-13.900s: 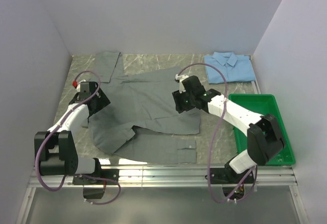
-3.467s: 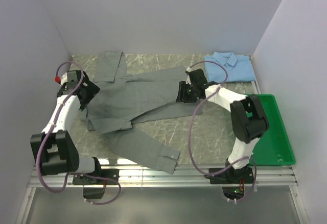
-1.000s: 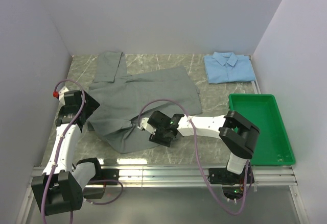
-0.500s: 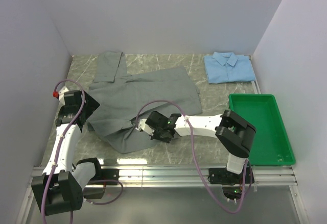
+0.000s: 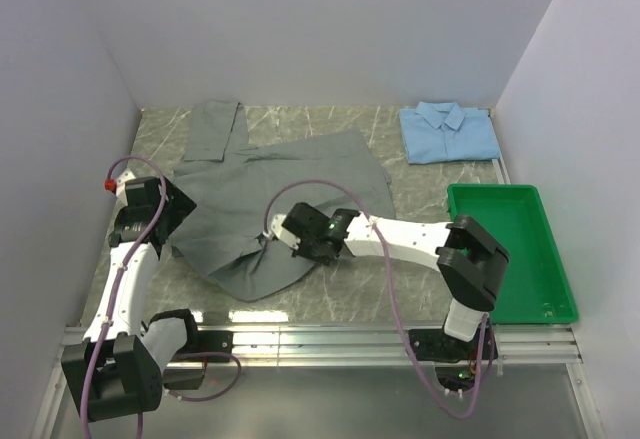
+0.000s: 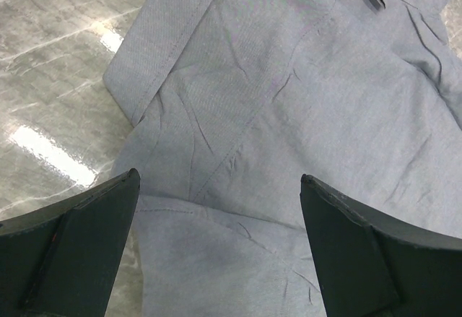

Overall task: Fold and stack the long sleeve shirts
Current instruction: Fold the shirt

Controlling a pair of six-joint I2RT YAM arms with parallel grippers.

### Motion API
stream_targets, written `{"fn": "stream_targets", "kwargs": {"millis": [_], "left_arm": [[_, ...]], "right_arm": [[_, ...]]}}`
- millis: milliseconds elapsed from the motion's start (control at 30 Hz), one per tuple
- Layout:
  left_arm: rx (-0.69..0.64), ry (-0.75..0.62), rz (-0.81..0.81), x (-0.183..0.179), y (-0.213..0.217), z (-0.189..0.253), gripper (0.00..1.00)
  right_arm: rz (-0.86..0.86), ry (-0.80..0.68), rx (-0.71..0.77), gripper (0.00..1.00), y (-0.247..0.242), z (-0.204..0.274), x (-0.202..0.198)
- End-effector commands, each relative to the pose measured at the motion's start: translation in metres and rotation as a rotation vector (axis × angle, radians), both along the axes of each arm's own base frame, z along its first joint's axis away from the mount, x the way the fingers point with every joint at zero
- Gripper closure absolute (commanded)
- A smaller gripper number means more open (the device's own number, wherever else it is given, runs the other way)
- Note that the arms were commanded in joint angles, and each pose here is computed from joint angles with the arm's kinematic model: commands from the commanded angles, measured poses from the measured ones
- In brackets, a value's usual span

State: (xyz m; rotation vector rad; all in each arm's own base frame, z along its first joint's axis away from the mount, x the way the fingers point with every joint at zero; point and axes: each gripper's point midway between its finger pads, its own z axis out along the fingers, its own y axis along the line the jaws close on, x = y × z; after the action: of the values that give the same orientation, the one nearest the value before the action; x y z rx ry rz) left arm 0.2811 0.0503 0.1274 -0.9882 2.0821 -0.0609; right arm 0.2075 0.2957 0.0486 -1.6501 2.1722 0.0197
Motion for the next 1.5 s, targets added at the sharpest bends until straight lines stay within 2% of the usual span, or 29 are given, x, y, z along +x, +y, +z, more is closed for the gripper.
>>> {"fn": "stream_targets", "kwargs": {"millis": [0, 200, 367, 567, 800, 967, 1133, 1367, 1467], "left_arm": [[-0.001, -0.046, -0.008, 0.009, 0.0, 0.013, 0.01], [-0.026, -0.042, -0.028, 0.011, -0.005, 0.011, 0.01], [-0.032, -0.039, -0.03, 0.01, -0.006, 0.009, 0.01], [-0.031, -0.05, -0.027, 0.008, -0.006, 0.012, 0.01], [-0.055, -0.053, -0.042, 0.009, -0.012, 0.011, 0.01], [-0.168, -0.061, -0.101, 0.008, -0.035, 0.015, 0.01], [-0.294, -0.028, -0.151, -0.005, -0.059, 0.016, 0.01], [-0.376, 0.082, 0.002, -0.04, -0.06, -0.014, 0.01], [-0.363, 0.12, 0.074, -0.054, -0.053, -0.021, 0.02]], "right_arm": [[-0.101, -0.165, 0.153, 1.0, 0.018, 0.077, 0.041], [-0.261, -0.331, 0.288, 1.0, 0.04, 0.135, 0.096], [-0.421, -0.454, 0.46, 1.0, 0.061, 0.191, 0.149], [-0.538, -0.565, 0.577, 1.0, 0.077, 0.222, 0.201], [-0.629, -0.664, 0.666, 1.0, 0.095, 0.229, 0.241], [-0.669, -0.718, 0.743, 1.0, 0.112, 0.242, 0.263], [-0.659, -0.708, 0.726, 1.0, 0.125, 0.221, 0.274], [-0.642, -0.65, 0.722, 1.0, 0.128, 0.201, 0.266], [-0.639, -0.634, 0.721, 1.0, 0.13, 0.198, 0.264]]}}
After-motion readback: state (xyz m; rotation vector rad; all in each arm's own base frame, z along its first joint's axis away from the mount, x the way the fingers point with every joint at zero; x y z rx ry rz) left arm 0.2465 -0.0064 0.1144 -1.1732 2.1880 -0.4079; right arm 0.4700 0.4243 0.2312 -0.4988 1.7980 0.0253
